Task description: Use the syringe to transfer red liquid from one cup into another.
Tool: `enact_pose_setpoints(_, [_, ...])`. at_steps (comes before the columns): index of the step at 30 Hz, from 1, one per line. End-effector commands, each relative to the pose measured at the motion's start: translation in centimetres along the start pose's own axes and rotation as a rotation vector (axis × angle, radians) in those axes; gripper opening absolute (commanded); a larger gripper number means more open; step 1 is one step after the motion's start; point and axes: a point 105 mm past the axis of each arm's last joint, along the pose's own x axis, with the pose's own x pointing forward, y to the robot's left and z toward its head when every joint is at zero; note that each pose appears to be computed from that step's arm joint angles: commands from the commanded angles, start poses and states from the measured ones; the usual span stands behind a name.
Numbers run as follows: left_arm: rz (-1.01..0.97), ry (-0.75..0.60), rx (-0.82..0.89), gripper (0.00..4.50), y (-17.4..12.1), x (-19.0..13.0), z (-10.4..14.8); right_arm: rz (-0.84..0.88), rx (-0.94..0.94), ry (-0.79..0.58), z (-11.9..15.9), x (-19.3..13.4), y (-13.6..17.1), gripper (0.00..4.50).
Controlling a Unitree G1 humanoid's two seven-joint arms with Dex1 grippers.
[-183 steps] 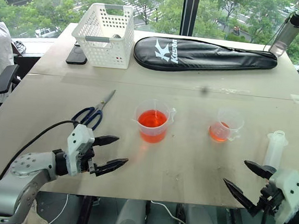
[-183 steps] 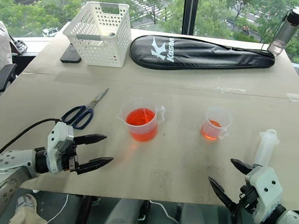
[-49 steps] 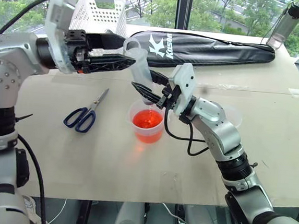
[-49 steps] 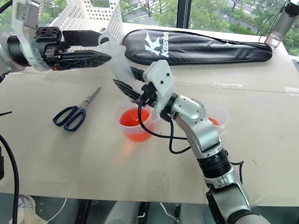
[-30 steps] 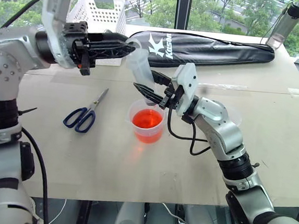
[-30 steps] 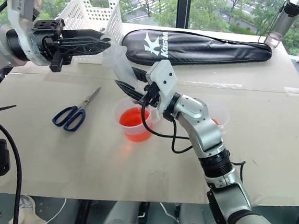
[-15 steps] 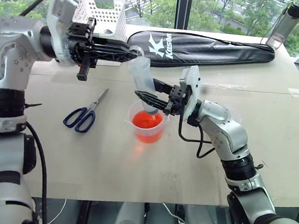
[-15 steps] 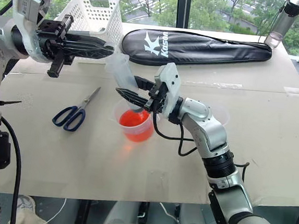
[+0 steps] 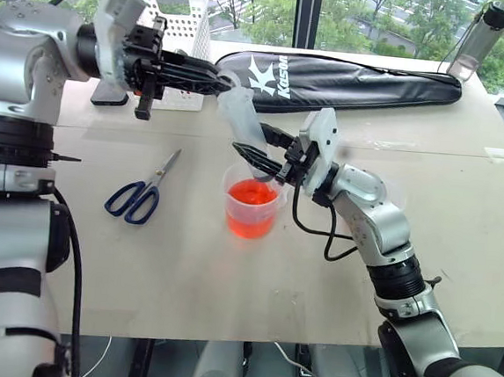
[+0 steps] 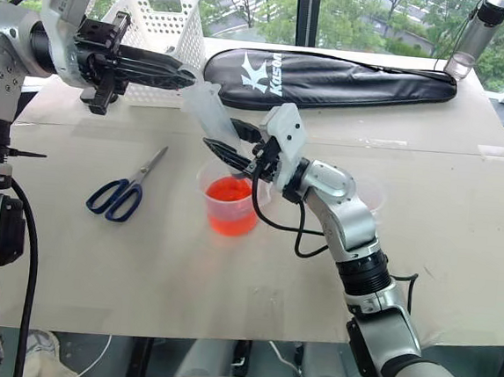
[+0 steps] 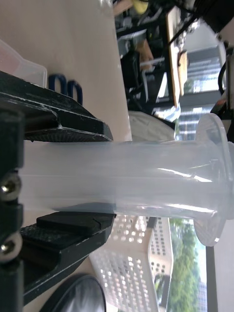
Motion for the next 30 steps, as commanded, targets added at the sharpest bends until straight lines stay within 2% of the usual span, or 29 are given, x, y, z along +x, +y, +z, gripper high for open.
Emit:
enact_pose_setpoints(1, [0.247,0.011,-0.026,0.0,1.2,-1.3,0.4,0.059,-0.063,-0.133,3.1,0.9,2.4,1.5])
enact_pose_setpoints(6, [0.289,0.003,-0.057,0.0,0.0,-0.9,0.9,0.08,-0.027,-0.15,3.4,0.8,2.7,1.5])
enact_pose_setpoints(12, [0.269,-0.063,-0.035,0.0,-0.7,-1.2,2.8,0.147,0.022,-0.168,4.0,0.7,3.4,1.5])
enact_pose_setpoints(30, [0.248,-0.084,0.003,0.0,-0.9,-0.7,3.4,0.31,0.064,-0.08,3.2,0.0,5.1,1.49])
